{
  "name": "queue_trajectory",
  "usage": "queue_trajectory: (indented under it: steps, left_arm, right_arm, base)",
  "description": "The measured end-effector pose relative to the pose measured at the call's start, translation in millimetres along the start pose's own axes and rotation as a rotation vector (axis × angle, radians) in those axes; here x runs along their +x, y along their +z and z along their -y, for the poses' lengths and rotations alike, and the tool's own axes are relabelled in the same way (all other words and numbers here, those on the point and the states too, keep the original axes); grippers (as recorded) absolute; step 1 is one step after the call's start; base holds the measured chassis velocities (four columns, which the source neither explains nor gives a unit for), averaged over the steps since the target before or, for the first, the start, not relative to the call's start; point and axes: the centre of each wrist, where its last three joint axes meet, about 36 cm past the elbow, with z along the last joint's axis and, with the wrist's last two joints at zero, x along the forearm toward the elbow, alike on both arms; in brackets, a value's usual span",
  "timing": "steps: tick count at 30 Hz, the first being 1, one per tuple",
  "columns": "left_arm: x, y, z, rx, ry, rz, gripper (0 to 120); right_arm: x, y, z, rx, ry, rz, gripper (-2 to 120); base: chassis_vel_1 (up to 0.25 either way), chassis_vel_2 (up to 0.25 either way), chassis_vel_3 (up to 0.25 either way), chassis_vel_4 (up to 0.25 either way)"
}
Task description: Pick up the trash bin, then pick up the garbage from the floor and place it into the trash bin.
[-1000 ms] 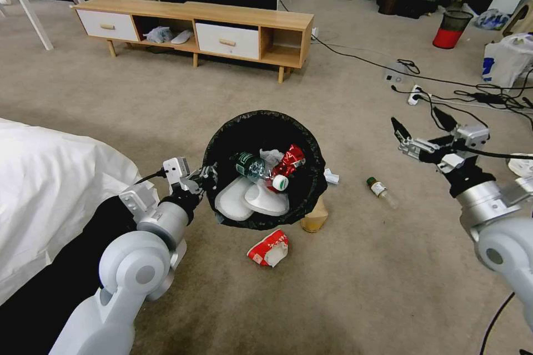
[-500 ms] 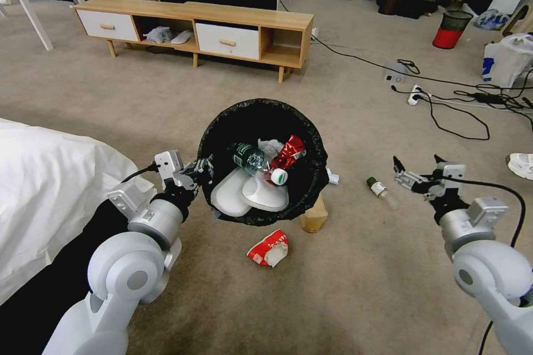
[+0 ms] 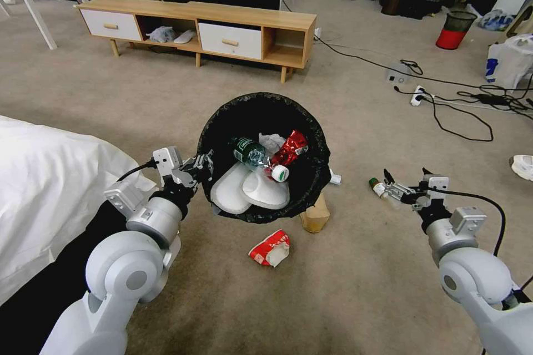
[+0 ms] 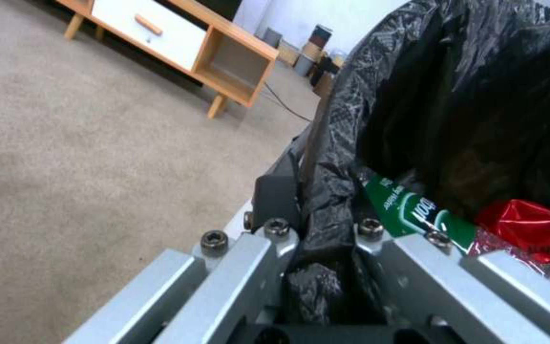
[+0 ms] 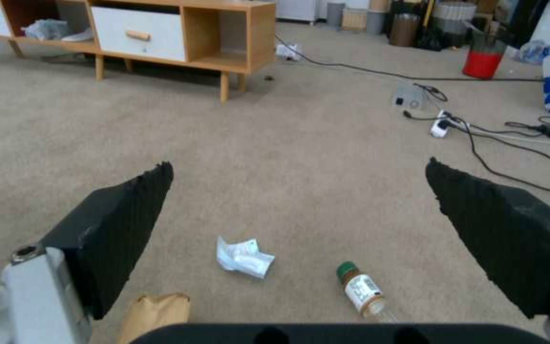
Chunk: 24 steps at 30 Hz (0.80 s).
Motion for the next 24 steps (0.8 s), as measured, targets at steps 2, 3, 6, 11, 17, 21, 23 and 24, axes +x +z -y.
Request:
queue_trajectory:
  steps: [2, 3, 6, 11, 17, 21, 23, 24]
  left_arm:
    - [-0.2, 0.0, 0.1, 0.001, 0.001, 0.0, 3]
    - [-0.5, 0.0, 0.3, 0.001, 0.002, 0.001, 3]
    - [-1.4, -0.3, 0.7, 0.003, 0.004, 0.002, 3]
    - [-2.1, -0.5, 1.0, 0.006, 0.005, 0.003, 3]
    - [-2.1, 0.4, 0.6, 0.008, 0.004, 0.0, 3]
    - [-1.5, -0.1, 1.0, 0.007, 0.005, 0.0, 3]
    - [-0.1, -0.9, 2.4, 0.005, 0.009, -0.002, 3]
    - [-0.1, -0.9, 2.4, 0.005, 0.009, -0.002, 3]
  right_arm:
    - [0, 0, 0, 0.0, 0.0, 0.001, 100]
    - [0, 1, 0, -0.001, -0.001, 0.003, 100]
    - [0, 1, 1, 0.0, -0.004, 0.005, 100]
    - [0, 3, 1, -0.001, -0.006, 0.0, 100]
    - [-1, 7, -1, -0.003, -0.013, -0.009, 100]
    - [-2, 9, -3, -0.005, -0.019, -0.015, 100]
    - [-2, 12, -4, -0.005, -0.022, -0.022, 100]
    - [-2, 12, -4, -0.005, -0.022, -0.022, 100]
  base:
    - [0.0, 0.0, 0.0, 0.0]
    - [0.0, 0.0, 0.0, 0.0]
    - [0.0, 0.0, 0.0, 0.0]
    - [0.0, 0.0, 0.0, 0.0]
    - [0.0, 0.0, 0.0, 0.0]
    - [0.024, 0.023, 0.023, 0.029]
    - [0.047, 0.042, 0.053, 0.062]
    - [0.046, 0.042, 0.064, 0.065]
